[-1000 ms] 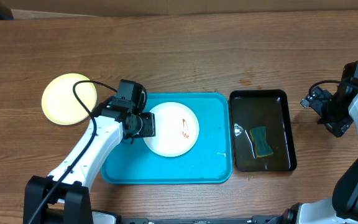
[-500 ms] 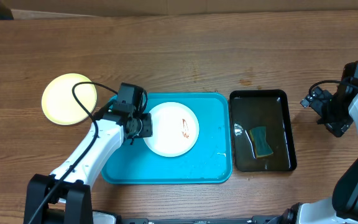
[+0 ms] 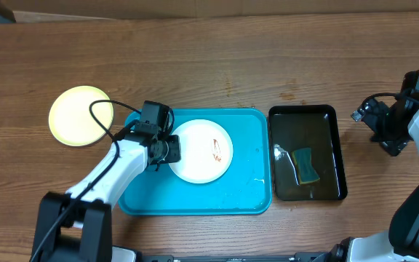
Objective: Clean dirty plates on tray and stack at the side
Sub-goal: 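Hold the white plate with the left gripper while the right gripper grasps the sponge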
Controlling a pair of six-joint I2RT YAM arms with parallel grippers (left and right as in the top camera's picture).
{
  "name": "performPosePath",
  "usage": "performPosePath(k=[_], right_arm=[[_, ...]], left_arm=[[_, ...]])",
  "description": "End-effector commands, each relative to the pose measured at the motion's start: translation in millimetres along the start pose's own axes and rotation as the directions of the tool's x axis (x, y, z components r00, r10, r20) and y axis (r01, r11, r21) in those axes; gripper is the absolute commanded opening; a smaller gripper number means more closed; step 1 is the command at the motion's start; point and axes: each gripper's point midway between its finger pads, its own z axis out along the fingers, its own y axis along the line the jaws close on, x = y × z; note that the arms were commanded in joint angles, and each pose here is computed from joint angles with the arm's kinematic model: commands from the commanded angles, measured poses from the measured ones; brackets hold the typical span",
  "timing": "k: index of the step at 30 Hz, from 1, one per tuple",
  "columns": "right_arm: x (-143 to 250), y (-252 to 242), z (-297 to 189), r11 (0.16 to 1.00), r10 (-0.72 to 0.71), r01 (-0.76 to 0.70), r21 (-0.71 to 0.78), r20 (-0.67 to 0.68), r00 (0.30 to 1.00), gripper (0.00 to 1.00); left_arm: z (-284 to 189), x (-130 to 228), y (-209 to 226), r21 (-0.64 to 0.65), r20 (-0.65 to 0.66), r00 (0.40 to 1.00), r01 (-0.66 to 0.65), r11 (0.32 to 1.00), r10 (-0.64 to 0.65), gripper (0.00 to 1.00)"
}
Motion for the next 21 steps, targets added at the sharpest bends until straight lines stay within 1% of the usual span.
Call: performPosePath(k=[1,2,3,4,5,6,8,11,15,17,21], right_arm=[[27.3,25.9,-14.5,0.988,-0.006,-0.016,-0.155,-0.136,0.991,1.0],[28.5,28.0,-15.2,0.985,-0.03,0.005,-0.172,-0.139,0.99,1.0],[31.8,35.7,-18.6,0.974,-0.072,0.037,-0.224,-0.15,0.986,1.0],[35.5,43.2,-22.1,0.958,-0.122,0.075,-0.275,-0.156,0.98,0.95],[40.9,50.9,-26.8,0.938,-0.176,0.117,-0.326,-0.16,0.971,0.87],[47.1,55.4,-30.2,0.927,-0.213,0.146,-0.346,-0.163,0.963,0.83],[58.4,58.6,-35.6,0.92,-0.258,0.188,-0.343,-0.171,0.951,0.82],[78.4,60.4,-43.3,0.917,-0.319,0.252,-0.308,-0.19,0.929,0.83],[107.1,57.0,-44.8,0.912,-0.398,0.352,-0.212,-0.24,0.885,0.83],[124.5,54.5,-40.9,0.896,-0.443,0.412,-0.166,-0.276,0.853,0.83],[152.9,51.3,-29.8,0.857,-0.511,0.501,-0.121,-0.324,0.796,0.83]], left_arm=[[18.4,12.3,-13.3,0.071,-0.068,0.998,0.004,0.997,0.001,0.39],[19.4,11.3,-13.6,0.072,-0.065,0.998,-0.001,0.997,0.006,0.39],[19.7,10.3,-13.1,0.07,-0.061,0.998,-0.001,0.998,0.005,0.39],[19.6,9.0,-11.5,0.063,-0.056,0.998,0.001,0.998,0.003,0.39],[19.5,7.9,-10.1,0.056,-0.052,0.999,0.002,0.998,0.001,0.4],[19.6,7.4,-9.2,0.051,-0.049,0.999,0.001,0.999,0.001,0.4],[19.6,7.5,-9.3,0.05,-0.049,0.999,0.001,0.999,0.001,0.4],[19.6,7.5,-9.2,0.05,-0.049,0.999,0.001,0.999,0.001,0.4],[19.7,6.9,-9.4,0.051,-0.047,0.999,0.0,0.999,0.002,0.4],[19.7,6.6,-9.5,0.051,-0.046,0.999,0.0,0.999,0.002,0.4],[19.6,6.7,-9.5,0.051,-0.046,0.999,0.0,0.999,0.002,0.4]])
